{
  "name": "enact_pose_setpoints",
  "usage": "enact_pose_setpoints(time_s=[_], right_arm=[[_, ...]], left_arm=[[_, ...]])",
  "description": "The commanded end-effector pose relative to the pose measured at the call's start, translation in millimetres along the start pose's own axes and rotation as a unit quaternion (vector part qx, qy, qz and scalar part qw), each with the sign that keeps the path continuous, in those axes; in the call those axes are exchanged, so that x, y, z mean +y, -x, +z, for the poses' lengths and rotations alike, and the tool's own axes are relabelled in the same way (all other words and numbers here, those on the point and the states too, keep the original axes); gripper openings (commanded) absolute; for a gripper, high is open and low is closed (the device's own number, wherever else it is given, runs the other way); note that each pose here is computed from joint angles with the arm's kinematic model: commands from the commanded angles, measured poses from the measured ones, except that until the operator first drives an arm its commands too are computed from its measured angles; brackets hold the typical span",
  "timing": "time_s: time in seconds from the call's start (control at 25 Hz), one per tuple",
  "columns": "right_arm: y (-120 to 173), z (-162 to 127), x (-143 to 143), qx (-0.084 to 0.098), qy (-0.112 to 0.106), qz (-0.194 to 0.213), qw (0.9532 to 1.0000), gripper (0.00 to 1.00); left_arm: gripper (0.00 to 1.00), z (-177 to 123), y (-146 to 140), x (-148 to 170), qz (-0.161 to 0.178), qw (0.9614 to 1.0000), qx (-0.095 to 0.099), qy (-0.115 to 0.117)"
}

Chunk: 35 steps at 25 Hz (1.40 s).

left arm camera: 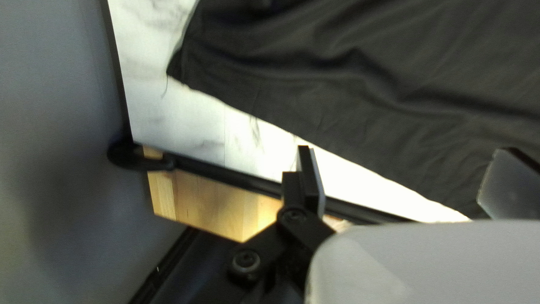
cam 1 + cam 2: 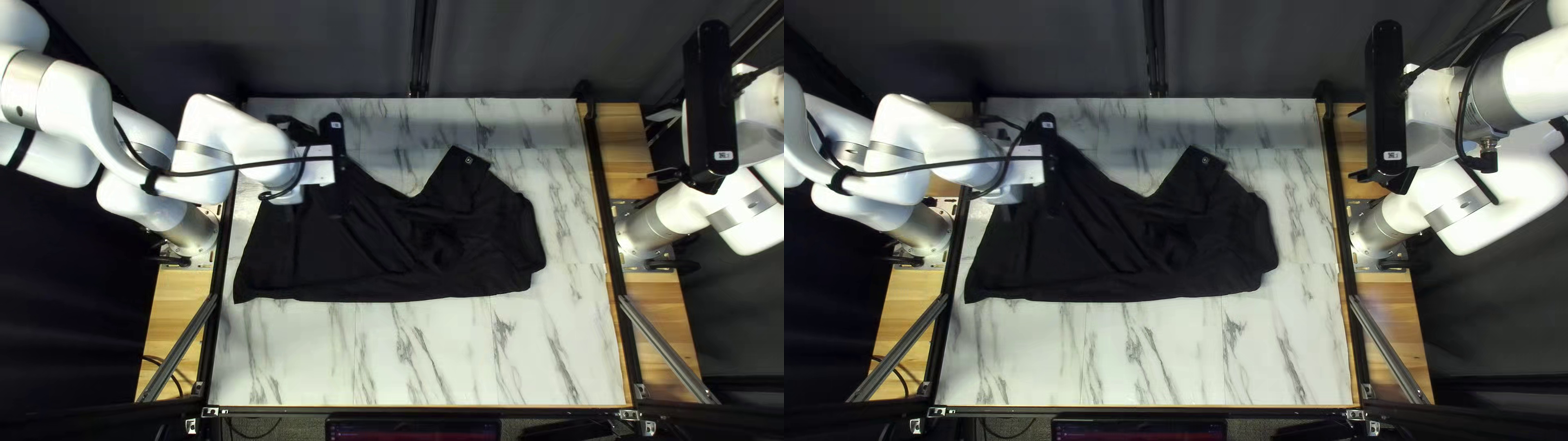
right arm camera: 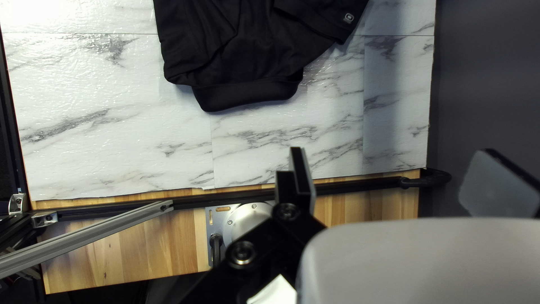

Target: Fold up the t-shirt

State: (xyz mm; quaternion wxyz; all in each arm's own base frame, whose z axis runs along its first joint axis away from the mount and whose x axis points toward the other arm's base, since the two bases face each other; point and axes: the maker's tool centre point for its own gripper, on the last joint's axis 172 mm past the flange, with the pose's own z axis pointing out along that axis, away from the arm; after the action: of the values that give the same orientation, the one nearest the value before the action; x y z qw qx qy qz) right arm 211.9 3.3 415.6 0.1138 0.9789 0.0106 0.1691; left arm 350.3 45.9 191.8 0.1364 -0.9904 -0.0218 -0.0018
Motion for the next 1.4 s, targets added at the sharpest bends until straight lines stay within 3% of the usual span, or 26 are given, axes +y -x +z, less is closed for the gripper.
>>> enact_pose_setpoints(time_s=[0.04, 0.24, 0.36, 0.48, 0.6, 0.68, 0.76, 0.8, 0.84, 0.88, 0.92, 1.04, 1.4], right_arm=[[0.0, 0.0, 0.0, 0.0, 0.0, 0.0, 1.0, 1.0], [0.0, 0.0, 0.0, 0.0, 0.0, 0.0, 1.0, 1.0], [0.0, 0.0, 0.0, 0.0, 0.0, 0.0, 1.0, 1.0], [0.0, 0.0, 0.0, 0.0, 0.0, 0.0, 1.0, 1.0], [0.0, 0.0, 0.0, 0.0, 0.0, 0.0, 1.0, 1.0], [0.0, 0.0, 0.0, 0.0, 0.0, 0.0, 1.0, 1.0], [0.0, 0.0, 0.0, 0.0, 0.0, 0.0, 1.0, 1.0], [0.0, 0.0, 0.0, 0.0, 0.0, 0.0, 1.0, 1.0], [0.0, 0.0, 0.0, 0.0, 0.0, 0.0, 1.0, 1.0], [0.0, 0.0, 0.0, 0.0, 0.0, 0.0, 1.0, 1.0], [0.0, 0.0, 0.0, 0.0, 0.0, 0.0, 1.0, 1.0], [0.0, 0.0, 0.0, 0.0, 0.0, 0.0, 1.0, 1.0], [0.0, 0.0, 0.0, 0.0, 0.0, 0.0, 1.0, 1.0]], left_arm=[[1.0, 21.7, -58.8, 0.5, 0.008, 0.9993, 0.025, 0.025], [1.0, 55.6, -105.4, 13.7, 0.03, 0.9969, 0.043, 0.058], [1.0, 74.8, -125.0, 25.3, 0.058, 0.9931, 0.062, 0.082], [1.0, 91.8, -138.5, 34.9, 0.089, 0.9886, 0.077, 0.094], [0.99, 101.8, -142.3, 35.4, 0.102, 0.9864, 0.08, 0.102], [0.92, 111.8, -142.7, 35.7, 0.105, 0.9856, 0.075, 0.109], [0.78, 120.2, -142.9, 39.4, 0.107, 0.9851, 0.069, 0.115], [0.65, 124.2, -143.4, 41.6, 0.108, 0.9849, 0.066, 0.118], [0.62, 127.8, -143.9, 43.5, 0.109, 0.9847, 0.062, 0.121], [0.28, 128.5, -144.0, 43.9, 0.109, 0.9847, 0.061, 0.122], [0.06, 132.1, -144.4, 44.5, 0.109, 0.9845, 0.058, 0.125], [0.0, 132.5, -144.0, 41.4, 0.109, 0.9844, 0.051, 0.128], [0.0, 122.5, -143.7, 24.3, 0.108, 0.9856, 0.044, 0.122]])
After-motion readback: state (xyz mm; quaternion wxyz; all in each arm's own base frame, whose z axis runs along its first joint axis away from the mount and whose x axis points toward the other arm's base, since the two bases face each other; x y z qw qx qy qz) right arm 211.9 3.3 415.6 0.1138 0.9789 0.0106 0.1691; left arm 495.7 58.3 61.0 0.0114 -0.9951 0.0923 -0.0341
